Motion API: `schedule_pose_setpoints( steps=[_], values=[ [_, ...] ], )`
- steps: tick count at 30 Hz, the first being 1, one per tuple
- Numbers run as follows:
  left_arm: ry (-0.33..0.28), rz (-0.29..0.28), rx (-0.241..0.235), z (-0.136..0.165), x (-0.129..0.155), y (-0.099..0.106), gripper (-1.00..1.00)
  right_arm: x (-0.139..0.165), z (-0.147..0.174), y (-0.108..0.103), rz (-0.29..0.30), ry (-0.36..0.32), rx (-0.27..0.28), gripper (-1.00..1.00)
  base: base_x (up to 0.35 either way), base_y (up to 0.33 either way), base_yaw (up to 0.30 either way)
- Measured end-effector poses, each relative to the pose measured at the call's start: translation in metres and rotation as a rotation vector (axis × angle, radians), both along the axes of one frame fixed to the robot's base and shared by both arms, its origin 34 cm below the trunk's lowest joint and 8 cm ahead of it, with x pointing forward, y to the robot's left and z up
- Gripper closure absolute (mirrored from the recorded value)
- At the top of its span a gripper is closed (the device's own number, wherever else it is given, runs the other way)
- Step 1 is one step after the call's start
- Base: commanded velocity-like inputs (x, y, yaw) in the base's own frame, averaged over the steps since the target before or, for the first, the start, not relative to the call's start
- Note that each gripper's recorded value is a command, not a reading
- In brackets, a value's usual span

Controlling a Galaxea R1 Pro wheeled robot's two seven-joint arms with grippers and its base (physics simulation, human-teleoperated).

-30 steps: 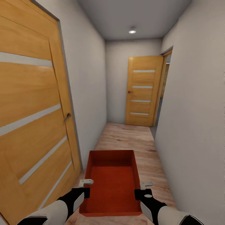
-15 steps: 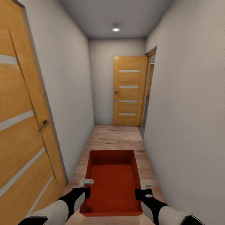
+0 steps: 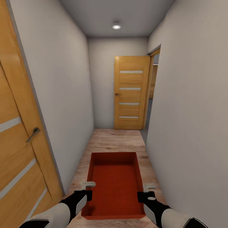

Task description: Move the two storage containers from the living room to the garage. In the garage, place one container on the floor and stack the other container on top of it (either order is fine).

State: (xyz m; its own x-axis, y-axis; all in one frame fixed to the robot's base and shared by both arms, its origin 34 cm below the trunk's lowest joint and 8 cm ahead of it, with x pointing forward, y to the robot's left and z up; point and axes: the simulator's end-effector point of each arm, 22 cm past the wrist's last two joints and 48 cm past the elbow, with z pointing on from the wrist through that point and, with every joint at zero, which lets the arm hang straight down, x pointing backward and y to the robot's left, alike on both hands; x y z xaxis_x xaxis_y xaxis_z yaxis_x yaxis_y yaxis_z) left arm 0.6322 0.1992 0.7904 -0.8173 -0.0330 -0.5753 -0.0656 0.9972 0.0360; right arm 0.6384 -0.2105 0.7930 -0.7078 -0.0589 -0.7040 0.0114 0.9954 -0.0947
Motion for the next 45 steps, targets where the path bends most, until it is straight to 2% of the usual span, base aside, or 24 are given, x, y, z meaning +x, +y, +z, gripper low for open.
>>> schedule_pose_setpoints(
  steps=[45],
  values=[
    [-0.001,-0.001,-0.001,-0.0001,0.0003,0.0019,1.00,0.0001,0.0004,0.0019,-0.001,0.000,-0.002,1.00,0.324,0.000,0.000]
  ],
)
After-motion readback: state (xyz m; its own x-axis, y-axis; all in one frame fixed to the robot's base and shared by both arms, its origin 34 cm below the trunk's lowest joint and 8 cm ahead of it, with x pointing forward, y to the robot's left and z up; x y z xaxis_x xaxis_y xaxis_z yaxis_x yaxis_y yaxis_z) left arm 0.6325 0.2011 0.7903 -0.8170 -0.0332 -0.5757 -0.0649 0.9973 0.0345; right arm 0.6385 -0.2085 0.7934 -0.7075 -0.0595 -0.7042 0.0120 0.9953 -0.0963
